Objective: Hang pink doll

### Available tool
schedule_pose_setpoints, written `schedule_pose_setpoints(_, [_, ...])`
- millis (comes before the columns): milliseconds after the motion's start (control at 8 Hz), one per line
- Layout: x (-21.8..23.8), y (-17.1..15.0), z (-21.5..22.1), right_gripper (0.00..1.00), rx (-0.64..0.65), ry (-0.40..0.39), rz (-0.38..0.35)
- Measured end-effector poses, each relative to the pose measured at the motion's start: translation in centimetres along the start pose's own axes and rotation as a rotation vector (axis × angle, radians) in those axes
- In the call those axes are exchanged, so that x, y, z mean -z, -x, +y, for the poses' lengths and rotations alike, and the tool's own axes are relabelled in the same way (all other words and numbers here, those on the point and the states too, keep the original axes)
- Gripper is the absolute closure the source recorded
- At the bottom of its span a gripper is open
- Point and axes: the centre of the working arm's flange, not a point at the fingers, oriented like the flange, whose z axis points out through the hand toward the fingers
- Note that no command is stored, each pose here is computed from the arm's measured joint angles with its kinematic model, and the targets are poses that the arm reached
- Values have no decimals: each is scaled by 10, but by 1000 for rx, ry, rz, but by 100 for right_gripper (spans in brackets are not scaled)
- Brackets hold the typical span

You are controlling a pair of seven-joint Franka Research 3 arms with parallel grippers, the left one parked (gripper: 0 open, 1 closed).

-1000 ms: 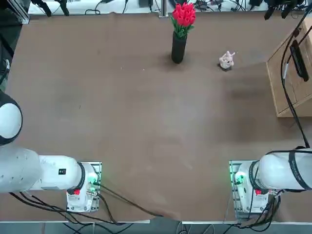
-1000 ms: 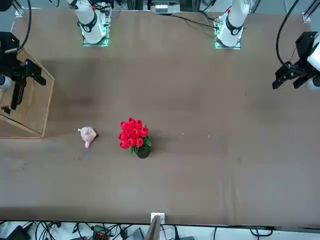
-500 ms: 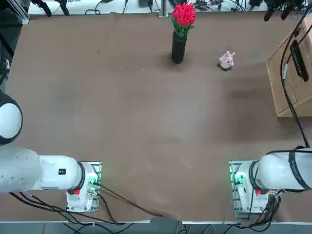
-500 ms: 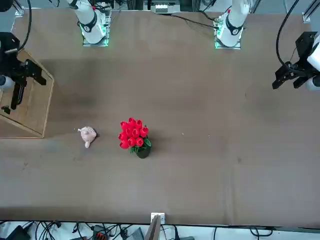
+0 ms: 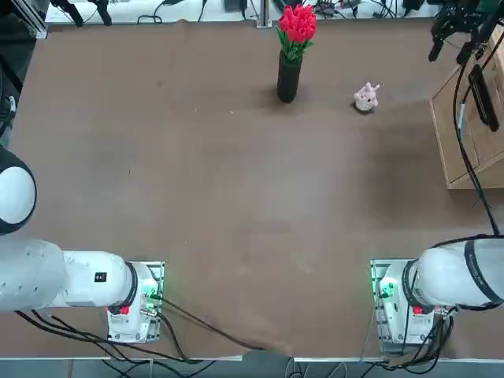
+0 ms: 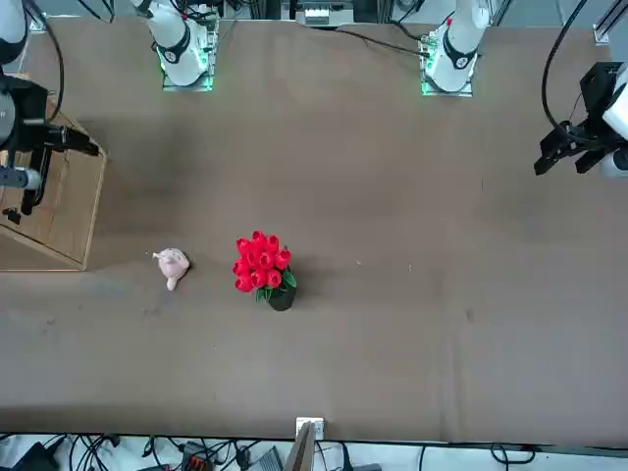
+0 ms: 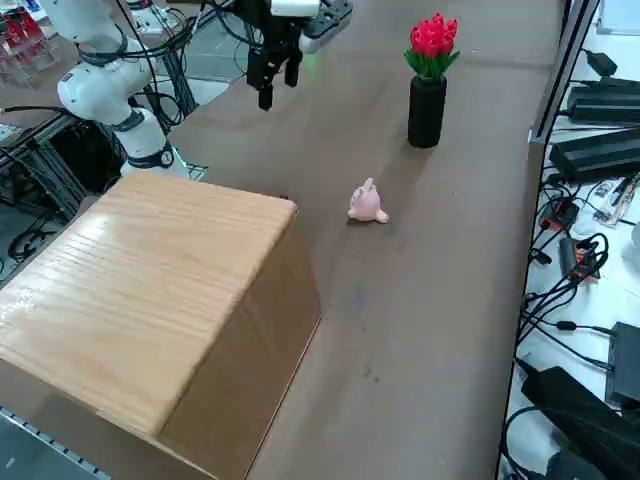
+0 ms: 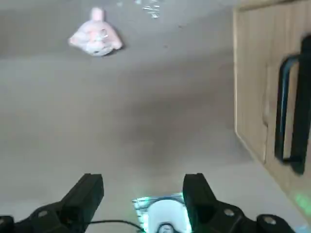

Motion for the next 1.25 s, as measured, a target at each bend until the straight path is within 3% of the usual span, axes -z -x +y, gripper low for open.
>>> schedule_pose_setpoints(250, [-16, -11, -26, 0, -259, 15, -7])
schedule_pose_setpoints(875, [-82, -61, -128, 0, -935, -27, 97])
schedule_pose_setpoints(1250, [-142, -95, -181, 0, -1194, -83, 162])
